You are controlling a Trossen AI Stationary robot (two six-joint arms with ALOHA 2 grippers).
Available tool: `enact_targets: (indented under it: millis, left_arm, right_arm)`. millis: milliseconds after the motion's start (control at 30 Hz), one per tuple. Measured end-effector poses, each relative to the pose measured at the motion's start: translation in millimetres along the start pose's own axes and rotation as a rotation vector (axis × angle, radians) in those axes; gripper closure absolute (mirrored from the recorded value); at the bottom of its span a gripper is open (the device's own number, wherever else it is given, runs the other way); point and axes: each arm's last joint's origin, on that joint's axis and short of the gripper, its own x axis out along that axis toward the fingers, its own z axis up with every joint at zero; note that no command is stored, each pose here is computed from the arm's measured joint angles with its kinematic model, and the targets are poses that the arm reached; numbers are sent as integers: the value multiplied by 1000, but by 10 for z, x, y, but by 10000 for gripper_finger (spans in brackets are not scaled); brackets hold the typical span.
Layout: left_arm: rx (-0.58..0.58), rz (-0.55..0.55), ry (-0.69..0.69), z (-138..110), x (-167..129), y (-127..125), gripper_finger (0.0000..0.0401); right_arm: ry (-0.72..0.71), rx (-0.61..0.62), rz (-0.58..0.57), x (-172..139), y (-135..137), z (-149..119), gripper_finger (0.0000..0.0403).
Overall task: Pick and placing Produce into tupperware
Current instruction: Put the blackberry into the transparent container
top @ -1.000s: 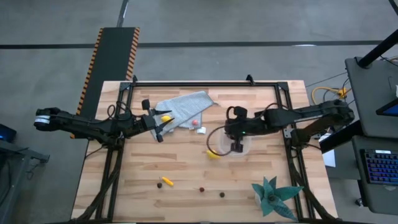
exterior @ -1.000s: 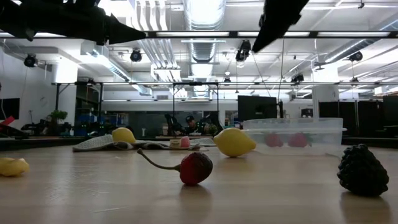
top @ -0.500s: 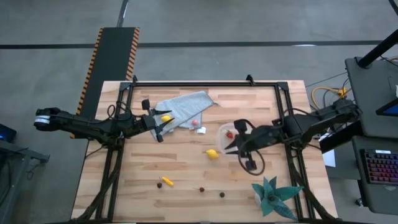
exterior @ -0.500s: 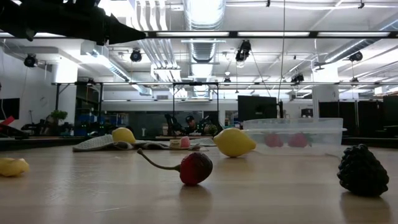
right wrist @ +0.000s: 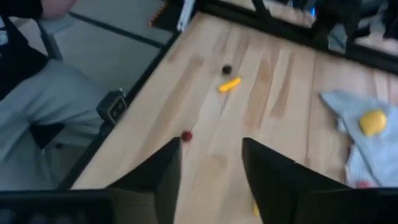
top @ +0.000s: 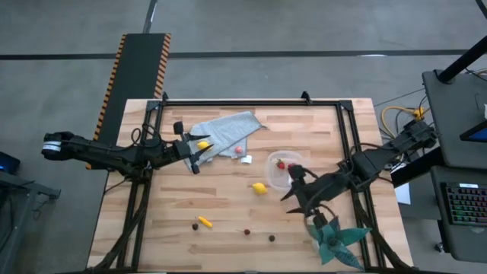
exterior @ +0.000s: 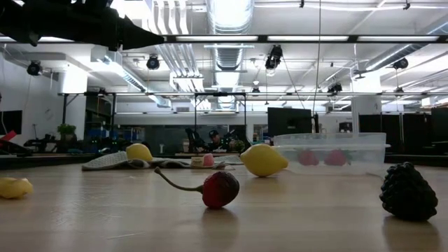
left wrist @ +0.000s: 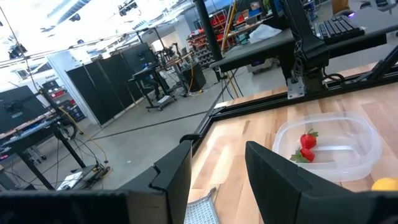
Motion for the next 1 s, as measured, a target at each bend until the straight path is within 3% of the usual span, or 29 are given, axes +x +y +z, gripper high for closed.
enact_targets:
  millis: [167,300,600,1000]
  left_arm:
    - [-1,0,-1,6,2,2,264]
    - [-2,2,-4,16,3,5,264]
    - [-2,2,-4,16,3,5,264]
    - [-1,-1,1,-4,-1,-1,264]
  right_arm:
    - [213,12,8,185,33,160,173]
    - [381,6,5,316,55,348,150]
    - [501,87,0,615,91,732,158]
    - [721,313,-58,1199,175,670,160]
